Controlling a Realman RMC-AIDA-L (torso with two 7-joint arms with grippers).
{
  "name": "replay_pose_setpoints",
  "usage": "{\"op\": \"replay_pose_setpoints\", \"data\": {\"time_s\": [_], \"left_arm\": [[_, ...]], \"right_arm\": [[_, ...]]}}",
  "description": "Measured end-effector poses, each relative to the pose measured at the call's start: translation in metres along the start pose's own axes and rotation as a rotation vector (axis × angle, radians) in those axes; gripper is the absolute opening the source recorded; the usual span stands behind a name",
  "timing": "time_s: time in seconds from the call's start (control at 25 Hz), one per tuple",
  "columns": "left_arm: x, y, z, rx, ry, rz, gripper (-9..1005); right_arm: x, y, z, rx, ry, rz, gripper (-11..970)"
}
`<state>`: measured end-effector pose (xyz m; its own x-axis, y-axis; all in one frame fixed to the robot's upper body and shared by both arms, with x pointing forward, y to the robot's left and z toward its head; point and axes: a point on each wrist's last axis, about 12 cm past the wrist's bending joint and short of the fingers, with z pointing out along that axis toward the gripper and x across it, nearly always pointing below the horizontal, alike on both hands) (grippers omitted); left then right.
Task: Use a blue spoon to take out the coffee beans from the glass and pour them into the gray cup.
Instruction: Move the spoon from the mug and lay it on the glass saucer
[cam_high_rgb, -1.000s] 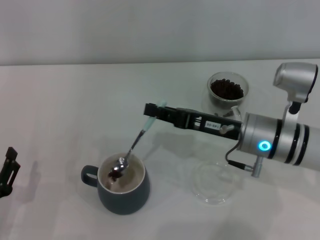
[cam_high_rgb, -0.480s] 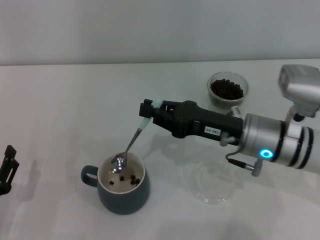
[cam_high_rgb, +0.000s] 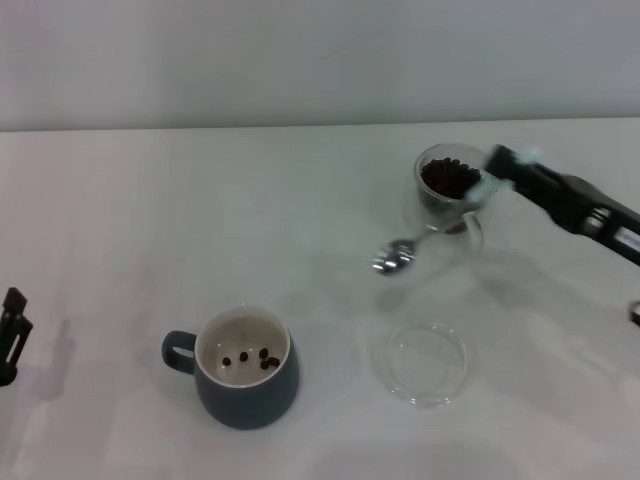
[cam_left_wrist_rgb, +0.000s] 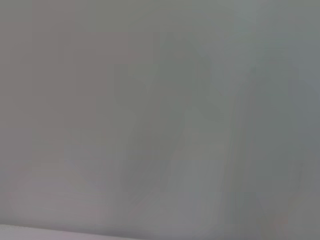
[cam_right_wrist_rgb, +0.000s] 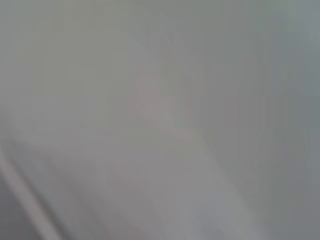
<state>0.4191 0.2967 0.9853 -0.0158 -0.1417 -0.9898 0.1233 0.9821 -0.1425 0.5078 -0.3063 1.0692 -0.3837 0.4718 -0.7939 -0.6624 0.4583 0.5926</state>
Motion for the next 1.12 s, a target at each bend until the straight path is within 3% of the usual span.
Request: {"op": "replay_pose_setpoints", "data": {"time_s": [0.2,0.44,0.84,1.12], "left_arm": [[-0.001,0.001,0.000,-0.011,-0.008,-0.002,726],[-0.002,0.000,0.002,-0.006,-0.013,-0.004,726],[-0.003,-0.002,0.007,0.006,-0.022,-0.008,726],[-0.005,-0.005,0.013,0.020,-0.031,-0.009,726]], "right_arm": [[0.011,-0.014,-0.028,0.158,0.029,0.047,151],[0.032,-0.024,-0.033,0.289,0.078,0.088,151],[0.045,-0.020,-0.040,0.297,0.127,0.126,150],[0.059,-0.016,-0.033,0.279,0.207,0.159,167]]}}
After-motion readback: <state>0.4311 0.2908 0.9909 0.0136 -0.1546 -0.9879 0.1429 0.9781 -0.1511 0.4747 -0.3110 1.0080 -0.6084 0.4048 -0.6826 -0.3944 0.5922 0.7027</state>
